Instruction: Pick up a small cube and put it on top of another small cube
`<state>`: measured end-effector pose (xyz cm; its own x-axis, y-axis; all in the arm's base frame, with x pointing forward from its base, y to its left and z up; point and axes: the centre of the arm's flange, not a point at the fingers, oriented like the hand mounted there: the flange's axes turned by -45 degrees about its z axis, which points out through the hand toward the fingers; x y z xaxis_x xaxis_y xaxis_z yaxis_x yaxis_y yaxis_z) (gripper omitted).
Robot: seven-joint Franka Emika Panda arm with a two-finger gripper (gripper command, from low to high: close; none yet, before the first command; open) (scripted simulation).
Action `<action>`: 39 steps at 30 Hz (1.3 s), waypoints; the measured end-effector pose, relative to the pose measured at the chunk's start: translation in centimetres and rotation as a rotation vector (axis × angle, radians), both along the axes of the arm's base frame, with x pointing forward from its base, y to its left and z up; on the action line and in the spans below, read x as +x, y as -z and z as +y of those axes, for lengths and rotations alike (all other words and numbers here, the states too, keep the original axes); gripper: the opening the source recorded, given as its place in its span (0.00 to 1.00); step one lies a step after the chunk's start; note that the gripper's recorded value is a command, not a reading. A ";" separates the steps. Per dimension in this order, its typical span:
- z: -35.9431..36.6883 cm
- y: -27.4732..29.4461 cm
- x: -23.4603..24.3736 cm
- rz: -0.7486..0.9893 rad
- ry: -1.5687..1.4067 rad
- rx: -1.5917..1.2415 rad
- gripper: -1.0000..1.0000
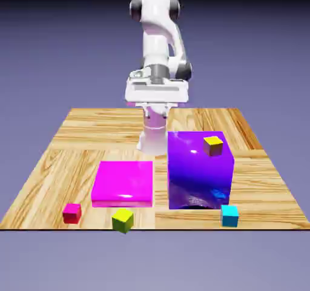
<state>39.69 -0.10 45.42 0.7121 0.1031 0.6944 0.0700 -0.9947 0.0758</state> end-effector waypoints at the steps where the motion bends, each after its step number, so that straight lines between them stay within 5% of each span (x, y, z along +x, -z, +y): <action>1: -0.5 0.4 0.6 0.020 -0.022 -0.037 0.50; 21: -14.0 11.4 9.9 0.475 -0.596 -0.538 0.50; 39: -27.8 26.0 10.5 0.735 -1.269 -0.608 0.50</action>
<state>50.19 -27.85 19.40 0.0986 0.9887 -0.1126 0.9951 -0.0992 0.0000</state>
